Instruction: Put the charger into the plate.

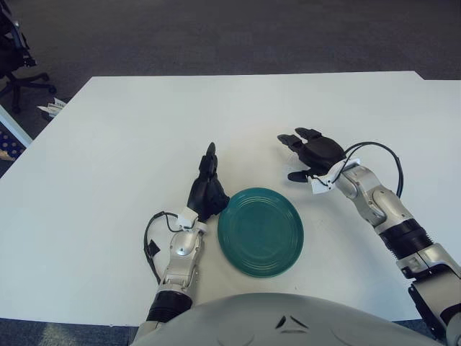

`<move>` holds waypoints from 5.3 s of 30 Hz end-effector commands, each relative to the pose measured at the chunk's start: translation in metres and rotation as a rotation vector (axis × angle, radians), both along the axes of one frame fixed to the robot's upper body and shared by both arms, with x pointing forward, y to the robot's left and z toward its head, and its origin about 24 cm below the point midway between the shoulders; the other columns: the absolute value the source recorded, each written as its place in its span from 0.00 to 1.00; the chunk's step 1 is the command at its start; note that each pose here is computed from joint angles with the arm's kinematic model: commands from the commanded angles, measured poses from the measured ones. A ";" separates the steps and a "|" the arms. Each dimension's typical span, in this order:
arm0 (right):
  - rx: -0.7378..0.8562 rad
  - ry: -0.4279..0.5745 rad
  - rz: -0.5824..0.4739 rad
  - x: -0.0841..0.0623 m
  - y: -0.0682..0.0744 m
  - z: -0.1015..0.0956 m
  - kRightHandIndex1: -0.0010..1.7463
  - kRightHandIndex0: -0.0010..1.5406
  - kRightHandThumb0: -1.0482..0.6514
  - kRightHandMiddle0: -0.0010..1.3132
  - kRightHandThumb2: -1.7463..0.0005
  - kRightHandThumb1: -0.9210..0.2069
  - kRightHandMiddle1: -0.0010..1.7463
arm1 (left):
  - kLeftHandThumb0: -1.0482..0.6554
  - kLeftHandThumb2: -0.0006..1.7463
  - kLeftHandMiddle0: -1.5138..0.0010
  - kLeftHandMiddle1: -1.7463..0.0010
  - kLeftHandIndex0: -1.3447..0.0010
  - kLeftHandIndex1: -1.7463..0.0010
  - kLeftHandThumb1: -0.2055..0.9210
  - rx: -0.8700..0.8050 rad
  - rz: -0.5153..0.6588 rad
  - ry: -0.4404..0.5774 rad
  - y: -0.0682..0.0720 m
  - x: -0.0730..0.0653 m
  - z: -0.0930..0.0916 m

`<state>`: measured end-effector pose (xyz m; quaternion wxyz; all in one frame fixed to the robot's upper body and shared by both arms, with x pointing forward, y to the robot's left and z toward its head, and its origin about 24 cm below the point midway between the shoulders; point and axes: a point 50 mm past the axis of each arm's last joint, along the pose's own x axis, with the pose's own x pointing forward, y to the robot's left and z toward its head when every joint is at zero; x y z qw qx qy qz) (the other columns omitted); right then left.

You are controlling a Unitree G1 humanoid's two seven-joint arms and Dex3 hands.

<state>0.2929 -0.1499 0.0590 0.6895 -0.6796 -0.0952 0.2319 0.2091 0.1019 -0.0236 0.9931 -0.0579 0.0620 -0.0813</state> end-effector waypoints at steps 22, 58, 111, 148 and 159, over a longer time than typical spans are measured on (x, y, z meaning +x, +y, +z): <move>0.057 0.054 -0.059 -0.007 0.000 -0.021 0.00 0.00 0.03 0.00 0.53 0.00 0.11 | 0.00 0.66 1.00 1.00 0.99 1.00 1.00 0.004 0.033 0.172 0.008 -0.024 -0.030; 0.041 0.114 -0.111 -0.002 -0.018 -0.053 0.00 0.00 0.01 0.00 0.50 0.00 0.11 | 0.00 0.66 1.00 1.00 0.99 0.99 1.00 0.011 0.021 0.155 0.006 -0.025 -0.026; -0.043 0.332 -0.297 0.020 -0.068 -0.070 0.01 0.09 0.00 0.00 0.52 0.00 0.31 | 0.00 0.65 1.00 1.00 0.97 0.96 1.00 0.017 0.106 0.111 0.002 -0.027 -0.001; -0.026 0.076 -0.423 0.016 -0.084 -0.076 0.98 0.10 0.33 0.23 0.72 0.04 0.89 | 0.00 0.66 1.00 1.00 0.99 0.92 1.00 -0.040 0.273 0.026 0.018 -0.021 -0.010; 0.001 0.010 -0.451 0.017 -0.091 -0.073 1.00 0.33 0.38 0.29 0.50 0.25 0.99 | 0.00 0.67 0.98 1.00 0.99 0.83 1.00 -0.024 0.362 -0.028 0.020 -0.018 -0.009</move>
